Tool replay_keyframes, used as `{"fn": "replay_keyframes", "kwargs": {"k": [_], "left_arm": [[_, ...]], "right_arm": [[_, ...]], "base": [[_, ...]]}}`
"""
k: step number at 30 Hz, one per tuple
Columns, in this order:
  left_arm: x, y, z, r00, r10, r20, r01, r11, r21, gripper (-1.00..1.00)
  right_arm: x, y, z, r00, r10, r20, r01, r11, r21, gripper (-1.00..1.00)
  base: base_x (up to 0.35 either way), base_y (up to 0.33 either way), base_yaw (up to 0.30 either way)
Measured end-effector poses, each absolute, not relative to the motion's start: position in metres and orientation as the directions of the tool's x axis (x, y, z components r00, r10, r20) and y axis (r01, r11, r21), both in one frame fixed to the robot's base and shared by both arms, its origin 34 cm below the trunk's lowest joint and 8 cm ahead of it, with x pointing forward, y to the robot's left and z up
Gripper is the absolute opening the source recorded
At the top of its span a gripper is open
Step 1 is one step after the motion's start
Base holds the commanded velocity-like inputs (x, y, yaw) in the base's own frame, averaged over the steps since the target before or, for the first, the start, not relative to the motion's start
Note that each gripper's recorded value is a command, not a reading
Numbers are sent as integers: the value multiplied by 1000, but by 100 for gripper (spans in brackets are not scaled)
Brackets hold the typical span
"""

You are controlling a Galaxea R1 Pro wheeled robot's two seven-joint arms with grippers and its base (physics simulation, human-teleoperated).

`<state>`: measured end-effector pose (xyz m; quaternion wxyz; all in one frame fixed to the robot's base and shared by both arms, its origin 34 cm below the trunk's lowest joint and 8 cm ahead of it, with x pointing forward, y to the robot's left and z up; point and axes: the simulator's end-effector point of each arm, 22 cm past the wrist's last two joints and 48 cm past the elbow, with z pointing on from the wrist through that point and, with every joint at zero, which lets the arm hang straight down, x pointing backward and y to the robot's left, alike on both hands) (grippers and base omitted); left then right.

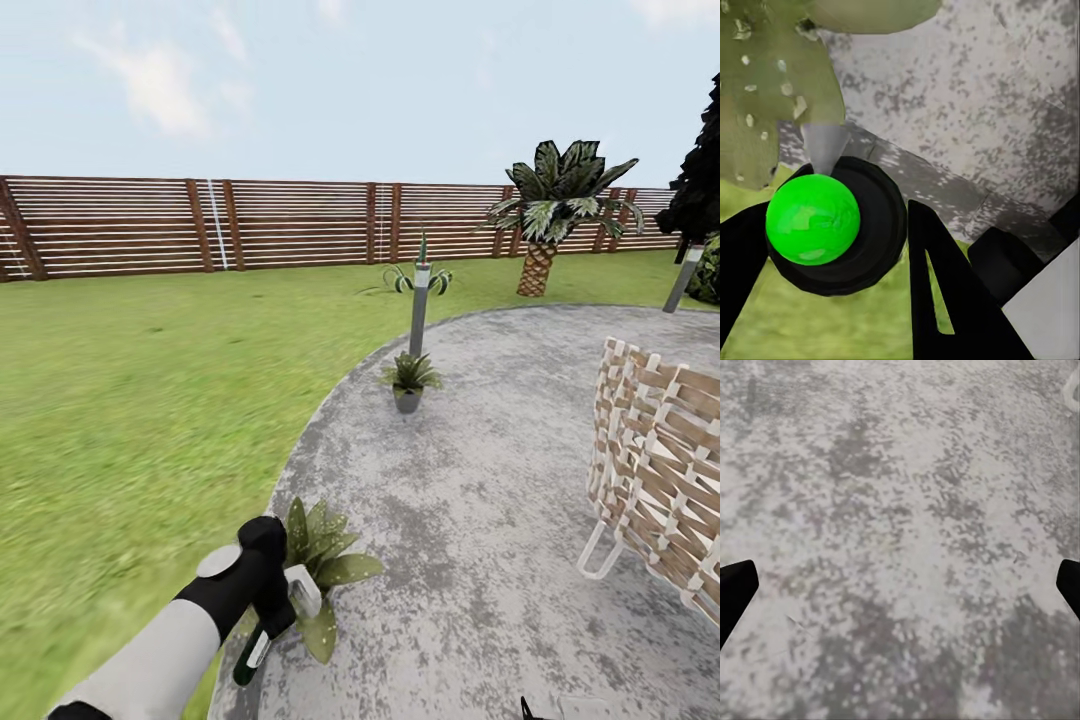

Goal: Pick up the pesticide atomizer in the garden and spray insectifuge to fully cover both potted plants in the garden.

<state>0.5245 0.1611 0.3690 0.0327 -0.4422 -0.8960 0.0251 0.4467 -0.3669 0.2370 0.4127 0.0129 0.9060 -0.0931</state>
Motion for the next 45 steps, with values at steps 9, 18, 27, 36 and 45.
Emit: {"fn": "replay_keyframes", "kwargs": {"k": [9, 18, 27, 36, 45], "left_arm": [[534, 152, 377, -604, 797, 19, 794, 604, -70, -100], [530, 175, 370, -618, 785, 47, 782, 620, -65, -100], [518, 194, 359, -626, 774, 95, 771, 633, -77, -100], [496, 199, 343, -626, 765, 150, 756, 643, -122, -100], [496, 197, 343, -625, 767, 146, 758, 641, -120, -100]], "right_arm": [[447, -367, 237, -659, -54, -750, 100, 982, -158, 100], [447, -367, 237, -659, -54, -750, 100, 982, -158, 100], [447, -370, 237, -659, -56, -750, 101, 982, -162, 100], [447, -369, 237, -659, -55, -750, 101, 982, -161, 100], [447, -367, 237, -659, -53, -750, 100, 982, -158, 100]], "base": [[0, 0, 0], [0, 0, 0], [0, 0, 0], [0, 0, 0], [0, -45, 183]]}}
